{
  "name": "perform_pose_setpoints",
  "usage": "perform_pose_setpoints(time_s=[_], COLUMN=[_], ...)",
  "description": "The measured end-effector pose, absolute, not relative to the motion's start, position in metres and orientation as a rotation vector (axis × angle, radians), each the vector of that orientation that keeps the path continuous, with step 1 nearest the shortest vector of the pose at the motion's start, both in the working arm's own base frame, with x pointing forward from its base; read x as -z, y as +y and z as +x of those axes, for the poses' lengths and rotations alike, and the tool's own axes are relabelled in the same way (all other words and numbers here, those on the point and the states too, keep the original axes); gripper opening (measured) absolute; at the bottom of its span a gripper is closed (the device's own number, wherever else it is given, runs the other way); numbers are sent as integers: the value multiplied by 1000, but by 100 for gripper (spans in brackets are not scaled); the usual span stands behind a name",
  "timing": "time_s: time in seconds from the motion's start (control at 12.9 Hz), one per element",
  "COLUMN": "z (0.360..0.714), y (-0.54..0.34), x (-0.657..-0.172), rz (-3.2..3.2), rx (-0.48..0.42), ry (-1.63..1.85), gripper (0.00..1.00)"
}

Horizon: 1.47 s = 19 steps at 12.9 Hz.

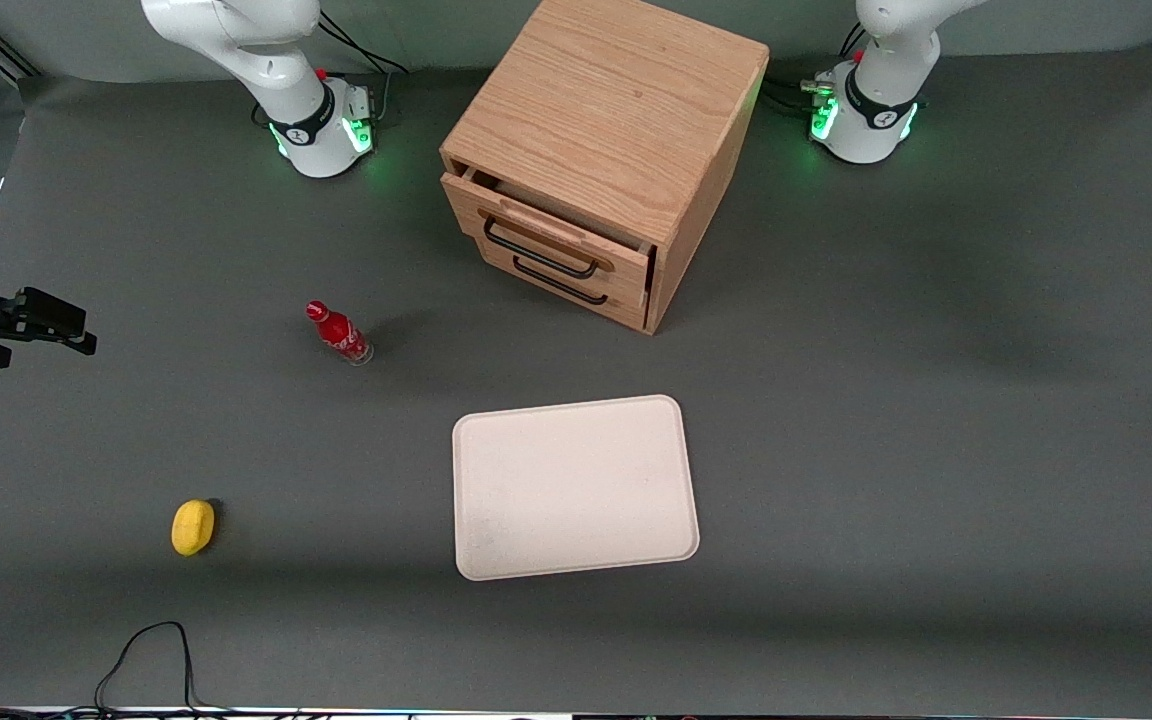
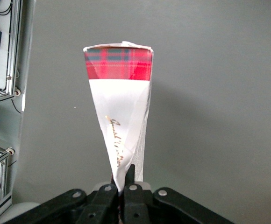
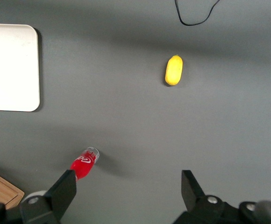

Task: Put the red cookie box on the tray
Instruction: 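Lift the held cookie box and carry it toward the cream tray, then lower the cookie box onto the tray beside its rim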

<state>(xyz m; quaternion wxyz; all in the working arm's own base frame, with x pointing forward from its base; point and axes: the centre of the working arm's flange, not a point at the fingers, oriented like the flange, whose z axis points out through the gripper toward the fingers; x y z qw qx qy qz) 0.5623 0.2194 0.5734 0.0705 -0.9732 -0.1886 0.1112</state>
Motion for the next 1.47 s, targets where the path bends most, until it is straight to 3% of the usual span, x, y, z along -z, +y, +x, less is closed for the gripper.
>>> perform_pose_setpoints(time_s=[0.39,0.7,1.08,1.47], z=[607,615,628,642], y=[30,-158,-303,-358], x=[-560,-527,-458,-396], rz=[-2992,-2953,-3049,-3132], rx=[-357,-352,-204,-87], ry=[-613,-650,-521,-412], gripper=[3,3,3,7])
